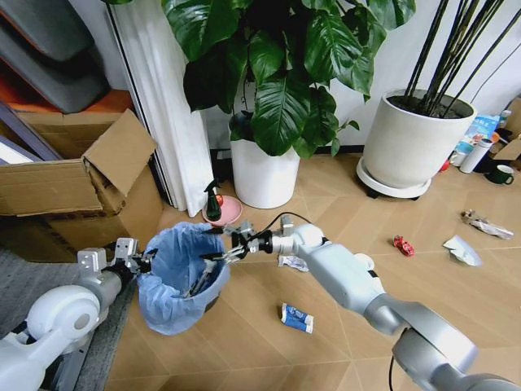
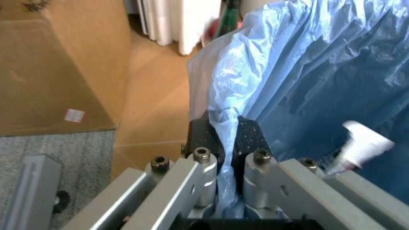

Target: Pick up the trash bin and place the garbage on the floor into it.

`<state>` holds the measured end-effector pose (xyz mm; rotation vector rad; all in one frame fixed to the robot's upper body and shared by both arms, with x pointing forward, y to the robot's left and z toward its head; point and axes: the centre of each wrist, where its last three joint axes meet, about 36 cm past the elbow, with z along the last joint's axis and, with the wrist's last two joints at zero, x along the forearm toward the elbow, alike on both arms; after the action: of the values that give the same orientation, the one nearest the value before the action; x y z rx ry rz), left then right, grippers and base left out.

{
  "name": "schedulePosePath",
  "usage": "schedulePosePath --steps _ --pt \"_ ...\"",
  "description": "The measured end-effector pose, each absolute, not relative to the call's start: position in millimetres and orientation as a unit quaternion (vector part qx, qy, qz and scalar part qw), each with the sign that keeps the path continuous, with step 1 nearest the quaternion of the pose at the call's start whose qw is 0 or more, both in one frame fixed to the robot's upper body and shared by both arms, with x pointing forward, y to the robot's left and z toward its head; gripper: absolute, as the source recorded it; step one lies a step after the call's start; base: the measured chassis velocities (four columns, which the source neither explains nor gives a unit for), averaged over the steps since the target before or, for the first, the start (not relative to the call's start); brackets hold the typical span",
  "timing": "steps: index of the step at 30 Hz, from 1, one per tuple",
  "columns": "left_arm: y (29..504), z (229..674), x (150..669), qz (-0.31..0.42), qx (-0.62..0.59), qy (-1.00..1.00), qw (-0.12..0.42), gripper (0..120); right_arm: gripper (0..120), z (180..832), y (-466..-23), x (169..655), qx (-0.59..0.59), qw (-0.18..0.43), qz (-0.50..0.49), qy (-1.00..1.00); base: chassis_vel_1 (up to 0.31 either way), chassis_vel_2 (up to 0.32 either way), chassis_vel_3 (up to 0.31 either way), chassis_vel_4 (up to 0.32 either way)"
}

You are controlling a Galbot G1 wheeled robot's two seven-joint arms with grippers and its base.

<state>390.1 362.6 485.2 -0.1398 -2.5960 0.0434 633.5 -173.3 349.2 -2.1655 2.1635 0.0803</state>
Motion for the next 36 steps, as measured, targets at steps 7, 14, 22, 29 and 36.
schedulePosePath --steps 7,14,22,29,36 --pt "366.9 489.9 389.5 0.022 -0.039 -0.965 0.257 0 100 303.8 -311.6 581.0 -0.600 -0.051 -0.009 0.798 0.000 0.000 0.000 0.000" --pt "366.6 493.4 391.8 0.020 -0.038 -0.968 0.248 0 100 245.4 -386.6 493.6 -0.554 -0.154 -0.012 0.818 0.000 0.000 0.000 0.000" --pt "363.8 488.1 389.6 0.019 -0.037 -0.967 0.251 0 100 195.1 -400.8 428.5 -0.537 -0.207 -0.034 0.817 0.000 0.000 0.000 0.000" --pt "360.1 487.2 383.5 0.017 -0.039 -0.967 0.250 0 100 176.4 -387.6 421.2 -0.533 -0.218 -0.084 0.813 0.000 0.000 0.000 0.000" --pt "360.4 490.3 380.5 0.015 -0.040 -0.968 0.247 0 100 169.0 -366.9 432.5 -0.525 -0.217 -0.107 0.816 0.000 0.000 0.000 0.000"
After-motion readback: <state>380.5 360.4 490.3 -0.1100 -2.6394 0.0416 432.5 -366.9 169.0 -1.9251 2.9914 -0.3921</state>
